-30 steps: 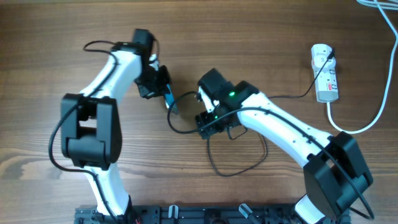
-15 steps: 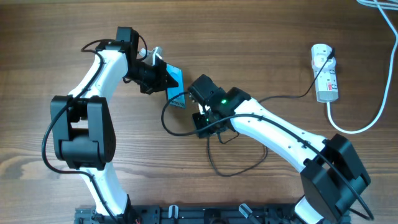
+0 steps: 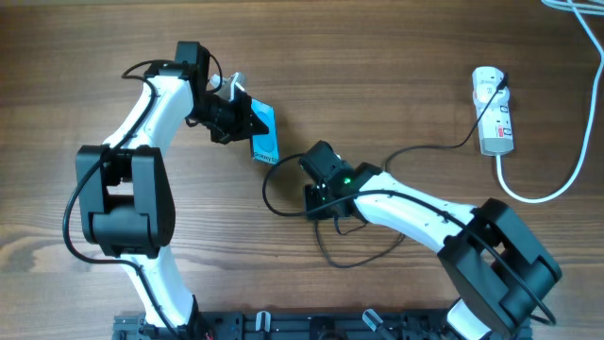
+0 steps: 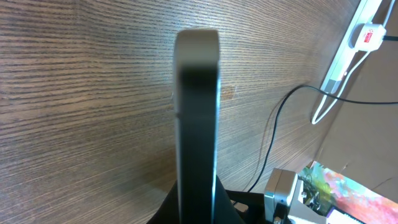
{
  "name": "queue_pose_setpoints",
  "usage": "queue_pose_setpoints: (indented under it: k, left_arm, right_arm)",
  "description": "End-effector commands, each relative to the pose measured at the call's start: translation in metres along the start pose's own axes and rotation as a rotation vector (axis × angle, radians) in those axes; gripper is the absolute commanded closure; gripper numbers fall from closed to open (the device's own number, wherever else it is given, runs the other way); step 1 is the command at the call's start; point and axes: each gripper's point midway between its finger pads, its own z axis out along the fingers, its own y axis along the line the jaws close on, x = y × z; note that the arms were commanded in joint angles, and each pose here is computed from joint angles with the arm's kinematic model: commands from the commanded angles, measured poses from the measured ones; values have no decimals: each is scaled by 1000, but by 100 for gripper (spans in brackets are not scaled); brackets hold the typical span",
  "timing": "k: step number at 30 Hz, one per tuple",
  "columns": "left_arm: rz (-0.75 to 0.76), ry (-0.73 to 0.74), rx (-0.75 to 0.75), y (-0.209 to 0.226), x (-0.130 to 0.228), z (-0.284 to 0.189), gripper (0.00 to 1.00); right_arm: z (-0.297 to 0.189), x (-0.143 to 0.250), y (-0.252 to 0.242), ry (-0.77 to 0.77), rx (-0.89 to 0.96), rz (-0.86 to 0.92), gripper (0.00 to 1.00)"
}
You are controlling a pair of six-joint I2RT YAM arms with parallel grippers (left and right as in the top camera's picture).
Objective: Plug charger to phone and switch on socket
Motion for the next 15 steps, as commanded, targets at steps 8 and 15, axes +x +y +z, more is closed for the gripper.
queue_pose_setpoints:
  k: [8,15]
  left_arm:
    - [45,-29,23,-11,0,-13,96]
    - [45,-29,23,-11,0,-13,96]
  right_arm:
    - [14,6,-16,106,129,86,78]
    - [12,16,-19,148,149,94,68]
